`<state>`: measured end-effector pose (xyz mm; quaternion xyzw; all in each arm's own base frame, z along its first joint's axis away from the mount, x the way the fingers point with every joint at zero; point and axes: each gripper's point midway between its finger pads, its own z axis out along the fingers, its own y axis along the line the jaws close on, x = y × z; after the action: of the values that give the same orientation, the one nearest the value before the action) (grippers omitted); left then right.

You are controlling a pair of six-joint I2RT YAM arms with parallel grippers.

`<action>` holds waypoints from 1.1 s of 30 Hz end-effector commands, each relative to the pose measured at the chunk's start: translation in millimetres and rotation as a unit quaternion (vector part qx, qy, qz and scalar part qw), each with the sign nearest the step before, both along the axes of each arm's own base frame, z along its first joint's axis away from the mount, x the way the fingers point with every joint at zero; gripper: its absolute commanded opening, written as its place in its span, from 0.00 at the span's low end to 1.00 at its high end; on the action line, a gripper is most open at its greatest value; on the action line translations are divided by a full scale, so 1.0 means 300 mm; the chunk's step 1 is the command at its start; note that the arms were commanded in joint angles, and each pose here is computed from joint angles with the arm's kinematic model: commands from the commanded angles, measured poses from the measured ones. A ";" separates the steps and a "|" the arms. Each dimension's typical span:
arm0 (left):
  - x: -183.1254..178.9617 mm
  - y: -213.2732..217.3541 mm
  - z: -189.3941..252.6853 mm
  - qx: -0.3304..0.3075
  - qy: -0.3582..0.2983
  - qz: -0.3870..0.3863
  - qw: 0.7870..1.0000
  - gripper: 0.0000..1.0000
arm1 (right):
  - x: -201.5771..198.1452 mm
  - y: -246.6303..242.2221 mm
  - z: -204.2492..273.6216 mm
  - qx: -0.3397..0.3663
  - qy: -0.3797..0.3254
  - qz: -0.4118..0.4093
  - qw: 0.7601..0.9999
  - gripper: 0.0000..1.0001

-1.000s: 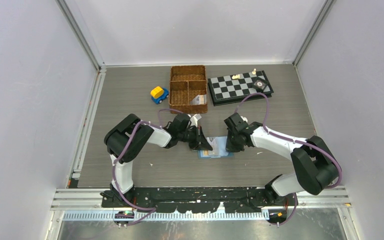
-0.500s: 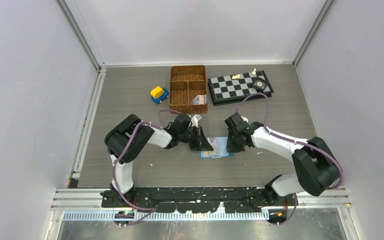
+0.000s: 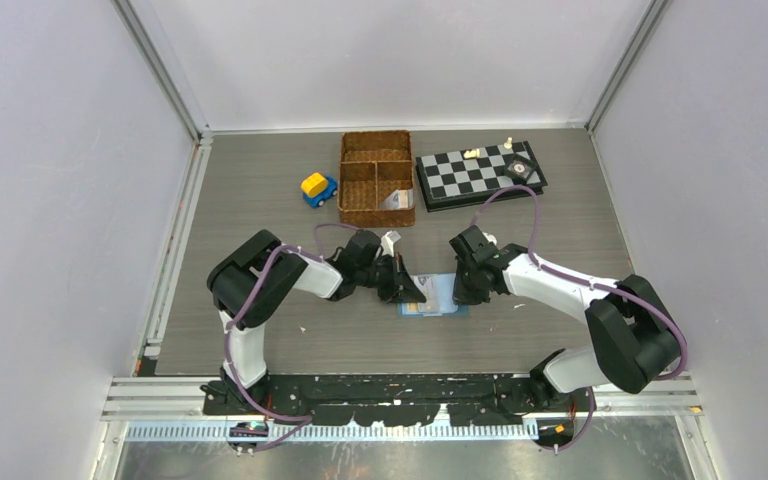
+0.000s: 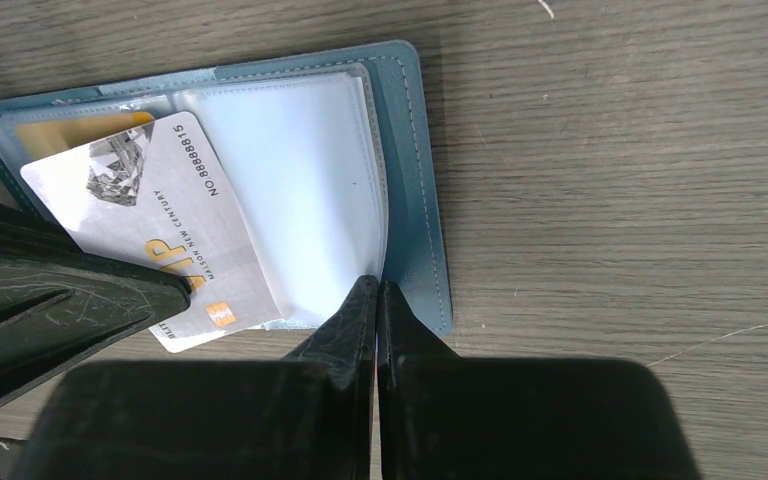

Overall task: Put the credit cards into the card holder
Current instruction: Insert the credit card into the card holder.

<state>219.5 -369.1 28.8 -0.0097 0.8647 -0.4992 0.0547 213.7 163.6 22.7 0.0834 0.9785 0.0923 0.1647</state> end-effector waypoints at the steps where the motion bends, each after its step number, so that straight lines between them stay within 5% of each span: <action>1: -0.018 0.045 -0.070 0.043 0.016 0.018 0.999 0.00 | 0.022 -0.006 0.045 -0.003 -0.021 -0.011 1.000 0.02; 33: -0.024 -0.012 -0.112 0.027 0.047 0.005 0.999 0.00 | 0.019 -0.004 0.054 0.001 -0.022 -0.011 1.000 0.02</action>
<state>216.1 -378.5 26.6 -0.0156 0.8575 -0.5135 0.0284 210.7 161.1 24.6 0.0887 0.9787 0.0891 0.1622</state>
